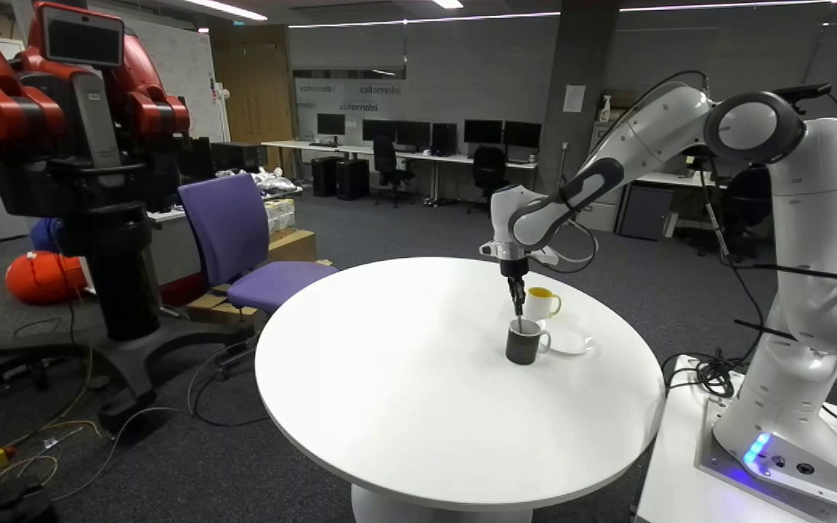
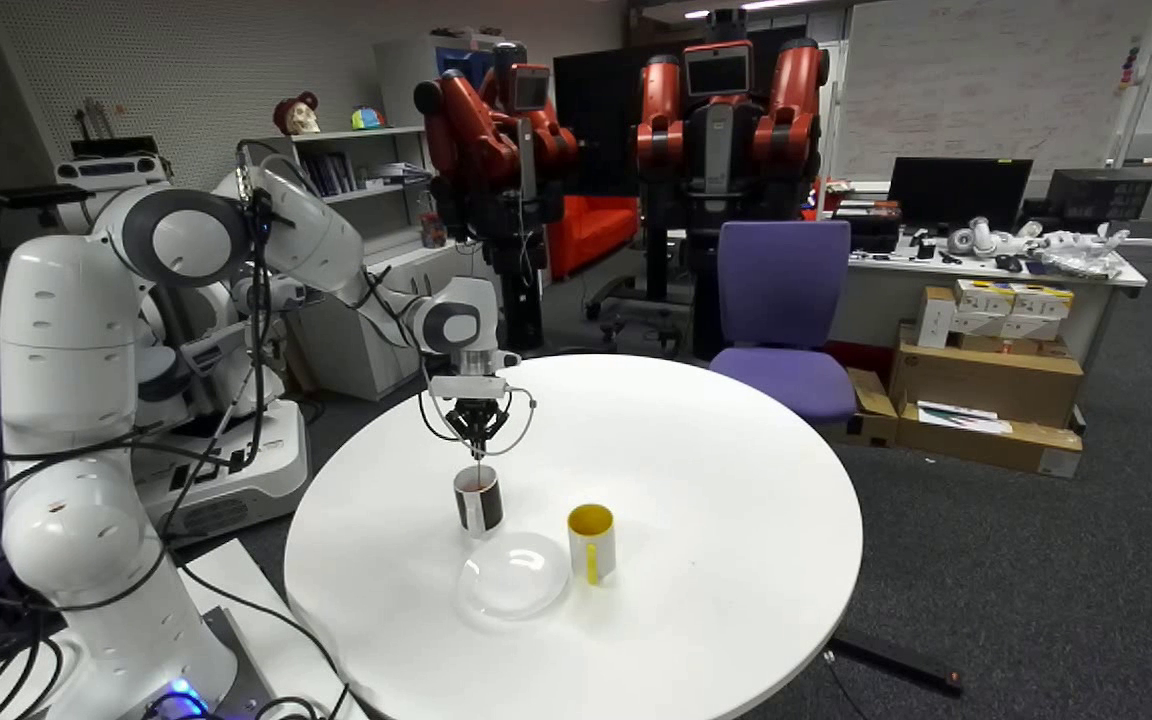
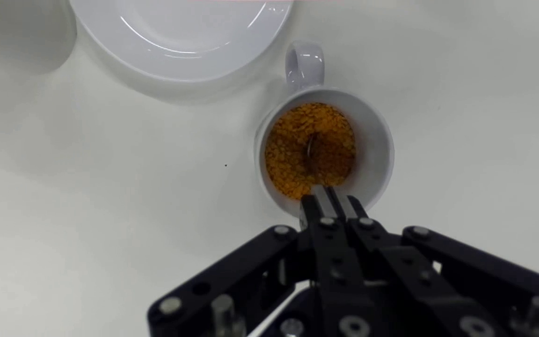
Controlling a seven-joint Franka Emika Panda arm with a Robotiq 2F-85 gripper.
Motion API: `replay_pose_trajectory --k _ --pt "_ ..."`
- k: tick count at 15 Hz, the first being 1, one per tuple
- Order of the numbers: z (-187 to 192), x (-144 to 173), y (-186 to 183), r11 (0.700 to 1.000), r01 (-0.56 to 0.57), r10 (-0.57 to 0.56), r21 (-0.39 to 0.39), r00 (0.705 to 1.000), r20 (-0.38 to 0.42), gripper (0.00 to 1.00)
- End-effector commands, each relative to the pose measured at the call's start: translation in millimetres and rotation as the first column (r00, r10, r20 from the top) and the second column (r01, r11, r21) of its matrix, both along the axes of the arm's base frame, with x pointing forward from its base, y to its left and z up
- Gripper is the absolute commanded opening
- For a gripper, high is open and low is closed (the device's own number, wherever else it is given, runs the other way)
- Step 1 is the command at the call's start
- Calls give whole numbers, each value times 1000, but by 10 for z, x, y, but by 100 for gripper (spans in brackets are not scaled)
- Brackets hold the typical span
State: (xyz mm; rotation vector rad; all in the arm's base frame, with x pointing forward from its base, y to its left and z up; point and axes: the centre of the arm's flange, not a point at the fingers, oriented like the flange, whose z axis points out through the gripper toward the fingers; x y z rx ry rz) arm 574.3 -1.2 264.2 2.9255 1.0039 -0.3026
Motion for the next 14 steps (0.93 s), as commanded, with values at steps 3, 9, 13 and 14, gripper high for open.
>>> replay_pose_trajectory --k 3,9,13,14 --pt "51 40 37 1000 -3 3 21 1000 15 1" --pt "90 2 8 998 -4 6 55 1000 -29 1" --pt "125 12 -33 999 -23 24 -32 999 23 1" --pt "125 23 -36 999 -28 29 -38 999 37 1"
